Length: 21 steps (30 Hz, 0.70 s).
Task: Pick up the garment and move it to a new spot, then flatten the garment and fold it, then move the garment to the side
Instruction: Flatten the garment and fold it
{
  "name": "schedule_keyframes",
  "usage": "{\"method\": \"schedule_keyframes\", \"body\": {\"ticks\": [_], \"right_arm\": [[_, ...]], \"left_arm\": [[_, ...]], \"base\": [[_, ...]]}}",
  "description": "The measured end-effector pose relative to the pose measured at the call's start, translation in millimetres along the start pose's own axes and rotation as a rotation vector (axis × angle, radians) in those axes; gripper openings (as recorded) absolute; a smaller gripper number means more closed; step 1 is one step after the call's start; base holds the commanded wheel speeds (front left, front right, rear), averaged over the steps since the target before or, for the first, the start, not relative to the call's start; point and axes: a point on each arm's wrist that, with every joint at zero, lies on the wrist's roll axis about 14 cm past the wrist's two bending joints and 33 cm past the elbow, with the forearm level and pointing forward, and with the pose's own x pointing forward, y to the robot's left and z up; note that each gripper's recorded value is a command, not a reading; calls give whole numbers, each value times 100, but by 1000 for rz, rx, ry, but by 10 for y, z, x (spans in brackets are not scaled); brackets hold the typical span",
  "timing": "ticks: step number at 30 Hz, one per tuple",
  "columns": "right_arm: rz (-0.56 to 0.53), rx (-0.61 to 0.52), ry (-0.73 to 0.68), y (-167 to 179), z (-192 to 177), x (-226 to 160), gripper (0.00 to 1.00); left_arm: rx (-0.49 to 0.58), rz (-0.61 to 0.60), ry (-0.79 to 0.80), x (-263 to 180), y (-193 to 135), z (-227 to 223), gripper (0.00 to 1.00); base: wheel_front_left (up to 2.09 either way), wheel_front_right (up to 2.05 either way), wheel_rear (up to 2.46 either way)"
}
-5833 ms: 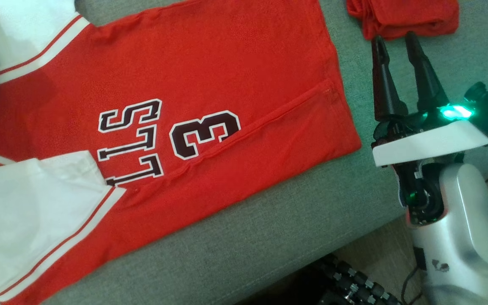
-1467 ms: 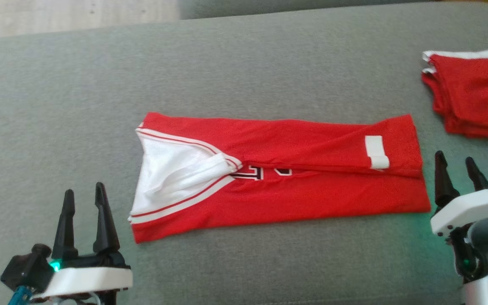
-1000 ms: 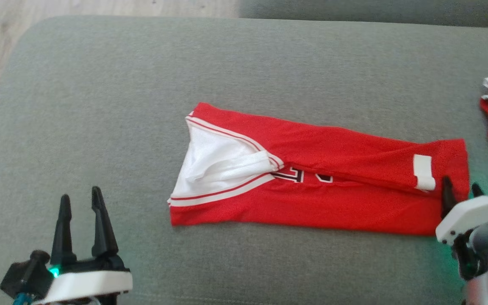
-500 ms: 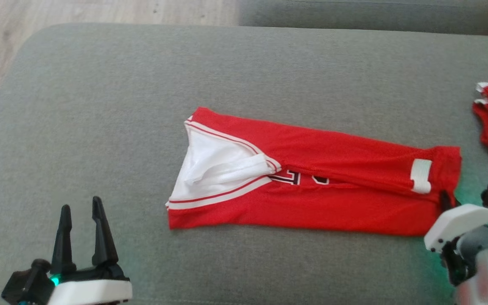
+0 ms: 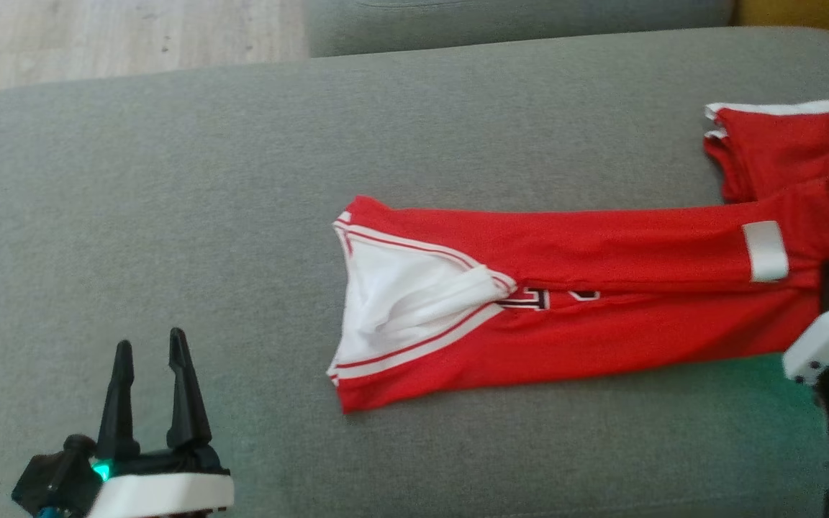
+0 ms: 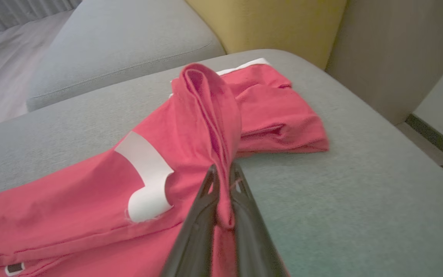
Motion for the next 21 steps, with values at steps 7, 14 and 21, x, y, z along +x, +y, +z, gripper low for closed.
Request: {"method": "schedule_keyframes", "body": {"ticks": [7, 14, 21], "right_arm": [[28, 24, -22, 62, 174, -114, 0], [251, 34, -23, 786, 284, -219, 0], [552, 106, 62, 1662, 122, -449, 0]], "left_arm": [[-2, -20, 8, 29, -67, -30, 100], [8, 1, -11, -40, -5, 36, 100], [10, 41, -45, -161, 110, 141, 100]], "base": [[0, 0, 0], [0, 0, 0], [0, 0, 0]]}}
